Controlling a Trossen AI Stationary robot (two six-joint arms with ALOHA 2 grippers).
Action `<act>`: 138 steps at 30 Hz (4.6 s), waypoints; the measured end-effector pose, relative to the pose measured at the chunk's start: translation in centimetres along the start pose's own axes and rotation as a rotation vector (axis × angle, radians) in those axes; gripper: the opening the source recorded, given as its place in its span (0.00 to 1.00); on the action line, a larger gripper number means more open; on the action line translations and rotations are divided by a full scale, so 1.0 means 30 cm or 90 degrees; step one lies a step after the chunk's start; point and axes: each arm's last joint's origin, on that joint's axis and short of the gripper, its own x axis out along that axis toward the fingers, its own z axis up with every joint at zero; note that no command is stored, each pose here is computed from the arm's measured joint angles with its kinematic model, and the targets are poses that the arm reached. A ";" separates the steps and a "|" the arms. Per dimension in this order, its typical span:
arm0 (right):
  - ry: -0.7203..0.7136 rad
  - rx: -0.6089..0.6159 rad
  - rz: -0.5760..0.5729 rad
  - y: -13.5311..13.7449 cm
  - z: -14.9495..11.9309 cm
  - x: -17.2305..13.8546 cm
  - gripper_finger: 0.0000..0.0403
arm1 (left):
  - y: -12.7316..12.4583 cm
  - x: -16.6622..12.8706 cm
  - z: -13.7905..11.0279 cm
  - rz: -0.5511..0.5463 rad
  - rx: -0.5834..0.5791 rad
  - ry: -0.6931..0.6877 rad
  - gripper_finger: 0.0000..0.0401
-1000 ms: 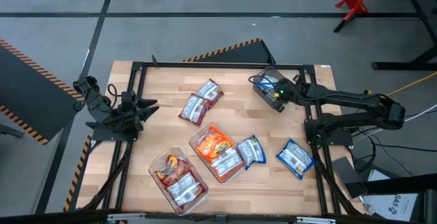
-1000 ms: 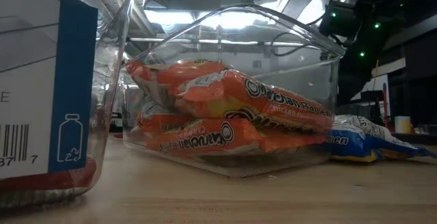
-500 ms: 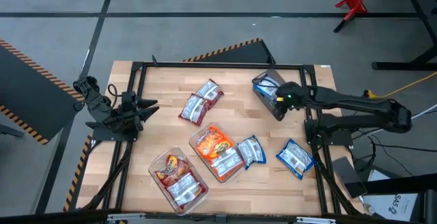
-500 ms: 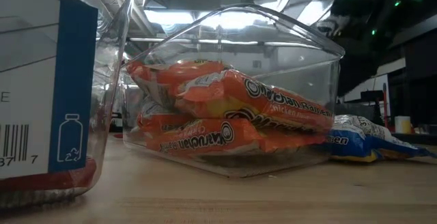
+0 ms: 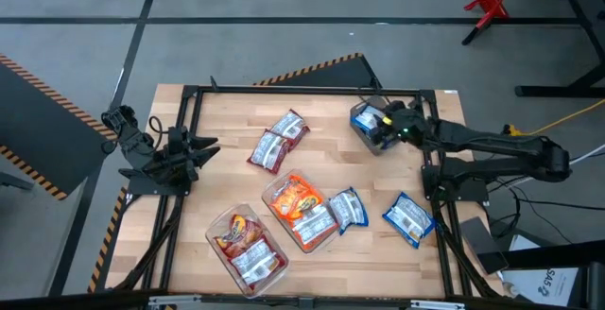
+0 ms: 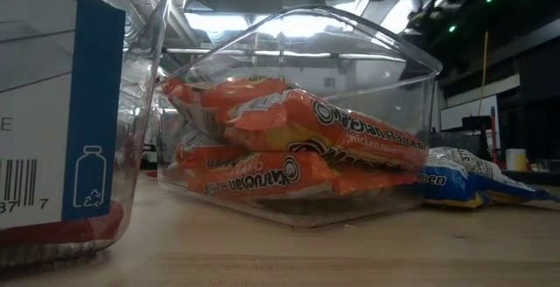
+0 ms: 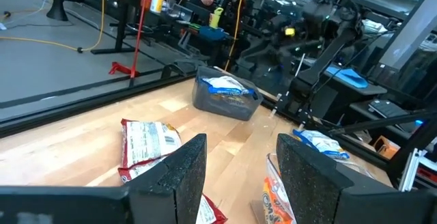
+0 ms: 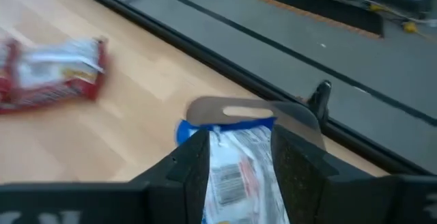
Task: Sort Maruchan noodles
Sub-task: Put the blue noodle pack into the black bin
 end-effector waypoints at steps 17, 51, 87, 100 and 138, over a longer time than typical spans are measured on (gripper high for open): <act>0.224 -0.104 -0.108 0.065 -0.157 0.180 0.34 | -0.001 0.000 -0.001 -0.006 -0.005 0.004 0.43; 0.645 0.164 0.222 0.046 -0.245 -0.275 0.34 | -0.003 0.000 -0.002 -0.020 0.000 0.011 0.43; 0.650 0.046 0.073 0.367 -0.491 -0.281 0.23 | 0.004 0.000 -0.012 -0.009 0.022 0.019 0.43; 0.507 0.041 0.111 0.443 -0.302 -0.332 0.01 | 0.004 0.000 -0.012 -0.008 0.023 0.019 0.43; 0.433 0.010 -0.077 0.010 0.146 0.161 0.00 | 0.004 0.000 -0.012 -0.008 0.022 0.018 0.43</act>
